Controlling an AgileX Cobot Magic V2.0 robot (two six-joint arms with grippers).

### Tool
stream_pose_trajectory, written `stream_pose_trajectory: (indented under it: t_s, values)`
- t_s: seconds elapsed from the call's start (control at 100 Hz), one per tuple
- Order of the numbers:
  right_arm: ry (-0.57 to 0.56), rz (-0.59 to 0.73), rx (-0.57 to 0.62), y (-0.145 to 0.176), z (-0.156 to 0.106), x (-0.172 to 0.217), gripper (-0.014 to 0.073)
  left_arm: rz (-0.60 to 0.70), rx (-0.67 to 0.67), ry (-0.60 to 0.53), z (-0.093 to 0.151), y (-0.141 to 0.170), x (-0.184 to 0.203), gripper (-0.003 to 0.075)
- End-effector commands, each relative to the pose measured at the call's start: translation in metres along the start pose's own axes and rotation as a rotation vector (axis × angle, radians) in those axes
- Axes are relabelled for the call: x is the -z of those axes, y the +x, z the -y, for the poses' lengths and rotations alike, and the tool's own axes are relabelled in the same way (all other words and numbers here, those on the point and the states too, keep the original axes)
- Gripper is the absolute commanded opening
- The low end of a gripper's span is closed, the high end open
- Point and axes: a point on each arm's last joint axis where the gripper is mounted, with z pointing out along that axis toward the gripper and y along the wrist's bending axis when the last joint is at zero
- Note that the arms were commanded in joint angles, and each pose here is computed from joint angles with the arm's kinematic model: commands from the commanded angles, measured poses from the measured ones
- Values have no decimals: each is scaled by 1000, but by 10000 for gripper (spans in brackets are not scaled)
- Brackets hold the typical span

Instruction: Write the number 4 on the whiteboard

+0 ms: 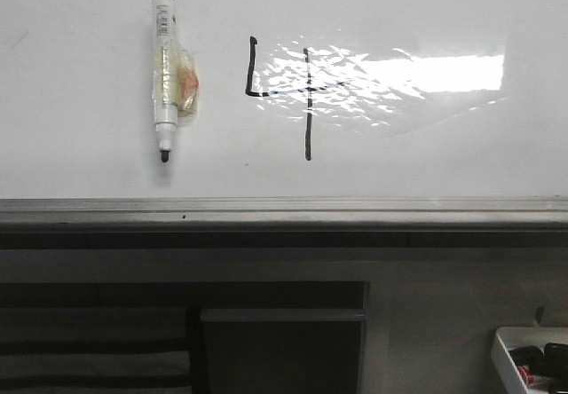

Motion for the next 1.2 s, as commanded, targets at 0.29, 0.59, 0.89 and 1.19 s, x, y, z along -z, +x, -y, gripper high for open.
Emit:
stream_pose_trajectory:
  t_s: [0.29,0.59,0.89,1.19]
  values:
    - [14,106,20,-16,2,2,-61,83,-54,-355,-23,26,12,-20]
    - [14,106,20,-16,2,2,-61,-95,-18,-439,-28,43,14,-20]
    - [14,106,20,-16,2,2,-61,-96,-16,-439,-28,43,14,-20]
    - [14,106,20,-16,2,2,-61,-94,-16,-439,-28,42,14,-20]
